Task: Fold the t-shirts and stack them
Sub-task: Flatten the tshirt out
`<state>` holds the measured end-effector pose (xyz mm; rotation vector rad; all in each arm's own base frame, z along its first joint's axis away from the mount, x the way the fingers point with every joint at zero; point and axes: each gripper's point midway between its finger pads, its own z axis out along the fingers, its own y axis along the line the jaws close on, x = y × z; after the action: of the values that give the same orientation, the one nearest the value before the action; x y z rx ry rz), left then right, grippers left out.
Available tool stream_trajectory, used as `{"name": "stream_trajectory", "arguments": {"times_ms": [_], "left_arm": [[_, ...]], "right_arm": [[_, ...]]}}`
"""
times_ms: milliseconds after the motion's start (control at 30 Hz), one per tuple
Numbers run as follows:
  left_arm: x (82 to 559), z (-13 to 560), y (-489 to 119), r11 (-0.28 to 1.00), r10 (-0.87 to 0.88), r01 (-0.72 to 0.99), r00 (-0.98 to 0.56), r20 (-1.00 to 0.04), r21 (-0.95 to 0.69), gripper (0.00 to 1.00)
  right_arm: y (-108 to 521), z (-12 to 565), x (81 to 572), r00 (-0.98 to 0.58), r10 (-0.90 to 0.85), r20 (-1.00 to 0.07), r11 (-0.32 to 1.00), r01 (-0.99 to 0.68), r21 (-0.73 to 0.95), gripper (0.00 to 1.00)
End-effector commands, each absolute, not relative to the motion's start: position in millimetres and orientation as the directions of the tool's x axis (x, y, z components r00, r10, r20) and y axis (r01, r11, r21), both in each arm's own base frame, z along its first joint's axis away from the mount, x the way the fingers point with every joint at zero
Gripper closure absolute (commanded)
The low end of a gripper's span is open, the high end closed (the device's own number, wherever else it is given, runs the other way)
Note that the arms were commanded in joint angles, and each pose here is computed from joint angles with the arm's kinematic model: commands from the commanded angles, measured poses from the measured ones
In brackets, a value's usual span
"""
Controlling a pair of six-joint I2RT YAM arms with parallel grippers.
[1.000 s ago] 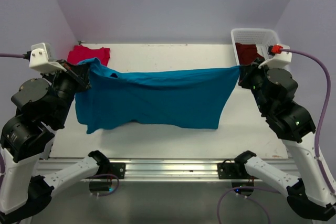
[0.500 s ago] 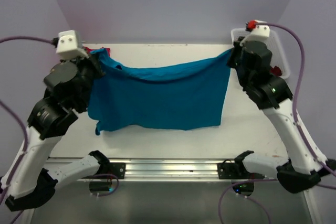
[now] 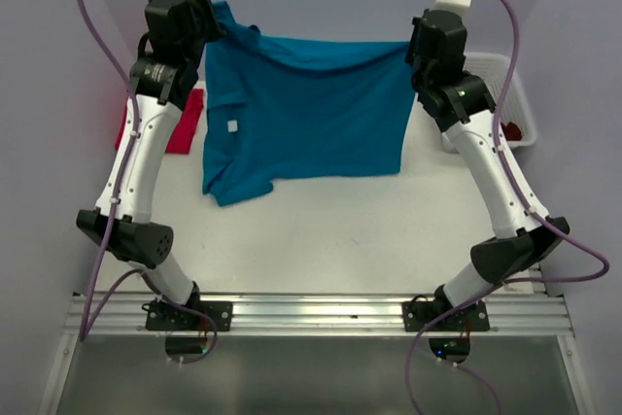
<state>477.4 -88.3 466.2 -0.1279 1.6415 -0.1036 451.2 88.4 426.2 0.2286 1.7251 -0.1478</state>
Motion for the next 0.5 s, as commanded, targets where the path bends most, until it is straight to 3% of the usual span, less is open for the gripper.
{"name": "stream_trajectory", "arguments": {"times_ms": [0,67,267,367,467], "left_arm": [[482.8,538.7,-93.4,0.984,-0.154,0.109,0.108,-0.982,-0.142,1.00],[485.2,549.1,-93.3,0.983,-0.154,0.119,0.143,-0.978,-0.137,1.00],[438.8,570.9,-96.3,0.975,-0.154,0.186,0.169,-0.974,-0.122,1.00],[360.3,592.4,-84.7,0.978,-0.138,0.186,0.250,-0.958,-0.093,1.00],[318.7,582.0,-81.0,0.978,-0.121,0.197,0.239,-0.964,-0.074,1.00]], "right_arm": [[64.8,500.7,445.8,0.091,0.066,-0.994,0.954,0.285,0.090,1.00],[62.2,514.9,440.6,0.183,0.082,-0.980,0.953,0.275,0.131,1.00],[63.3,527.6,405.9,0.175,0.044,-0.984,0.981,0.176,0.076,1.00],[64.4,531.6,367.9,0.180,0.069,-0.981,0.992,0.088,0.086,1.00],[56.5,543.1,316.6,0.226,0.133,-0.965,0.990,0.017,0.140,1.00]]}}
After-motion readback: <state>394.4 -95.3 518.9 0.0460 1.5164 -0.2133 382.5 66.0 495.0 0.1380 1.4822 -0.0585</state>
